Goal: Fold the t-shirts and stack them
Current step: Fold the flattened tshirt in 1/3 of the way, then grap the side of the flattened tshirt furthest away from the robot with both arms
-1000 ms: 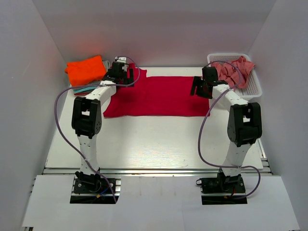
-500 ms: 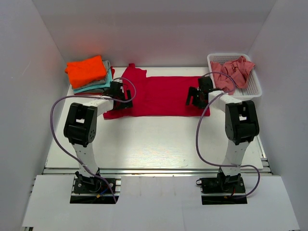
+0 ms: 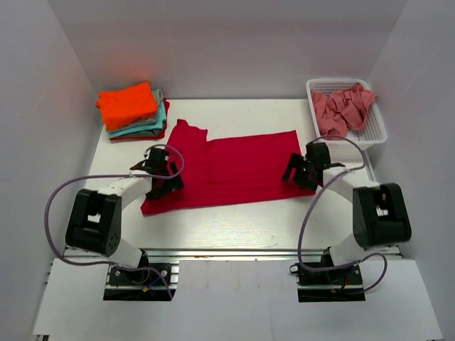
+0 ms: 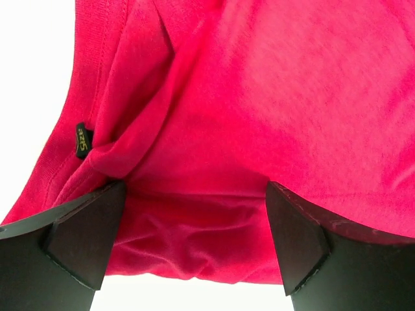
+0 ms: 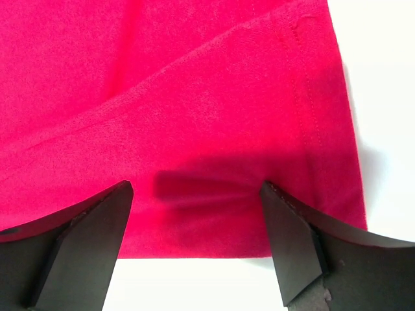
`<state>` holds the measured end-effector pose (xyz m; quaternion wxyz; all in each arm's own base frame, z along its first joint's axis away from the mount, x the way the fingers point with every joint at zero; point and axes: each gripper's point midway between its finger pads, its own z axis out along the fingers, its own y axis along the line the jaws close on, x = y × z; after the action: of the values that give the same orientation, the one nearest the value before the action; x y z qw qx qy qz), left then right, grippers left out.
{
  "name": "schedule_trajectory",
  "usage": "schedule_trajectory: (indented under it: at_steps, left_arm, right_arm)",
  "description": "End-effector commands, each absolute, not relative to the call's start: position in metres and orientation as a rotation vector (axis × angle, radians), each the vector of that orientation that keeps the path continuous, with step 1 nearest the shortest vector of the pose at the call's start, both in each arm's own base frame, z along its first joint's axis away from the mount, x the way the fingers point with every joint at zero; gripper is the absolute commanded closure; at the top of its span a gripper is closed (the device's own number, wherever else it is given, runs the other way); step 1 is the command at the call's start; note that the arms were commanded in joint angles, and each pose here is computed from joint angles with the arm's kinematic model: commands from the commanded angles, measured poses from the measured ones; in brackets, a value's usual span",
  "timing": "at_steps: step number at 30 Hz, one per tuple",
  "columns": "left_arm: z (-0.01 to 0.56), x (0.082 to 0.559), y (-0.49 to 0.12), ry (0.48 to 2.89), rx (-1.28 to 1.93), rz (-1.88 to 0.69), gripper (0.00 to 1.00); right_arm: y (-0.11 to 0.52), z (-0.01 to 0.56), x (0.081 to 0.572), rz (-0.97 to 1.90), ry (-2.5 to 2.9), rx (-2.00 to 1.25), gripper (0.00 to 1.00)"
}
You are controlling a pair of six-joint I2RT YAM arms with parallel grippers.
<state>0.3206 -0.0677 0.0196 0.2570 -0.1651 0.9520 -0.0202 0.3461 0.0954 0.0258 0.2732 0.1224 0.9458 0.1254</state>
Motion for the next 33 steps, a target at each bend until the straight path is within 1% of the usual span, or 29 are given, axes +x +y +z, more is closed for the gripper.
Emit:
schedule_trajectory:
  at_steps: [1, 2, 5, 7, 8, 9, 10, 11, 12, 13, 15, 19, 20, 21, 22, 23, 24, 25, 27, 28, 29, 30, 31, 33]
  left_arm:
    - [-0.001, 0.221, -0.050, 2.850, -0.633, 0.077, 0.00]
    - [0.007, 0.206, -0.047, 2.868, -0.667, 0.093, 0.00]
    - [0.021, 0.188, -0.046, 2.852, -0.746, 0.109, 0.00]
    - [0.038, 0.193, -0.052, 2.778, -0.734, 0.002, 0.00]
    - [0.046, 0.204, -0.055, 2.717, -0.725, -0.045, 0.00]
    - [0.062, 0.220, -0.058, 2.649, -0.670, -0.092, 0.00]
    - [0.070, 0.231, -0.059, 2.615, -0.637, -0.113, 0.00]
    - [0.082, 0.250, -0.062, 2.545, -0.604, -0.140, 0.00]
    - [0.100, 0.269, -0.065, 2.475, -0.559, -0.175, 0.00]
    - [0.103, 0.283, -0.067, 2.457, -0.478, -0.167, 0.00]
    - [0.126, 0.327, -0.074, 2.335, -0.418, -0.196, 0.00]
    - [0.127, 0.402, -0.075, 2.287, -0.291, -0.080, 0.00]
    - [0.149, 0.430, -0.080, 2.242, -0.296, -0.085, 0.00]
    - [0.115, 0.442, -0.075, 2.335, -0.293, -0.032, 0.00]
    - [0.129, 0.467, -0.073, 2.288, -0.286, 0.007, 0.00]
    - [0.127, 0.483, -0.070, 2.268, -0.287, 0.051, 0.00]
    - [0.097, 0.496, -0.065, 2.314, -0.289, 0.102, 0.00]
    - [0.111, 0.520, -0.069, 2.271, -0.275, 0.092, 0.00]
    - [0.097, 0.537, -0.067, 2.304, -0.271, 0.105, 0.00]
    - [0.103, 0.553, -0.067, 2.279, -0.279, 0.086, 0.00]
    - [0.077, 0.556, -0.068, 2.325, -0.275, 0.104, 0.03]
    - [0.072, 0.561, -0.069, 2.327, -0.275, 0.105, 0.06]
    - [0.073, 0.569, -0.068, 2.322, -0.292, 0.086, 0.07]
    - [0.052, 0.573, -0.067, 2.353, -0.306, 0.071, 0.11]
  right_arm:
    - [0.092, -0.002, 0.251, 0.349, 2.816, 0.372, 0.15]
    - [0.090, -0.002, 0.236, 0.351, 2.824, 0.368, 0.15]
    - [0.096, 0.018, 0.224, 0.400, 2.794, 0.294, 0.17]
    - [0.102, 0.030, 0.226, 0.433, 2.768, 0.211, 0.17]
    - [0.104, 0.043, 0.231, 0.449, 2.712, 0.180, 0.15]
    - [0.107, 0.059, 0.248, 0.454, 2.640, 0.129, 0.13]
    - [0.108, 0.068, 0.255, 0.454, 2.602, 0.114, 0.13]
    - [0.109, 0.074, 0.262, 0.451, 2.572, 0.105, 0.10]
    - [0.110, 0.089, 0.281, 0.446, 2.497, 0.098, 0.10]
    - [0.110, 0.100, 0.292, 0.448, 2.452, 0.103, 0.10]
    - [0.109, 0.112, 0.317, 0.419, 2.386, 0.128, 0.10]
    - [0.110, 0.139, 0.358, 0.395, 2.313, 0.159, 0.10]
    - [0.101, 0.125, 0.364, 0.318, 2.350, 0.195, 0.10]
    - [0.100, 0.143, 0.379, 0.301, 2.304, 0.208, 0.10]
    - [0.099, 0.143, 0.384, 0.284, 2.302, 0.219, 0.10]
    - [0.099, 0.134, 0.388, 0.279, 2.322, 0.228, 0.10]
    - [0.102, 0.145, 0.398, 0.294, 2.296, 0.222, 0.10]
    - [0.106, 0.140, 0.401, 0.299, 2.314, 0.210, 0.10]
    - [0.105, 0.137, 0.409, 0.283, 2.335, 0.217, 0.10]
    - [0.105, 0.132, 0.414, 0.272, 2.353, 0.229, 0.10]
    - [0.106, 0.135, 0.418, 0.274, 2.350, 0.221, 0.10]
    - [0.105, 0.123, 0.420, 0.249, 2.380, 0.225, 0.10]
    - [0.103, 0.123, 0.424, 0.231, 2.382, 0.231, 0.10]
    - [0.101, 0.118, 0.430, 0.204, 2.388, 0.238, 0.10]
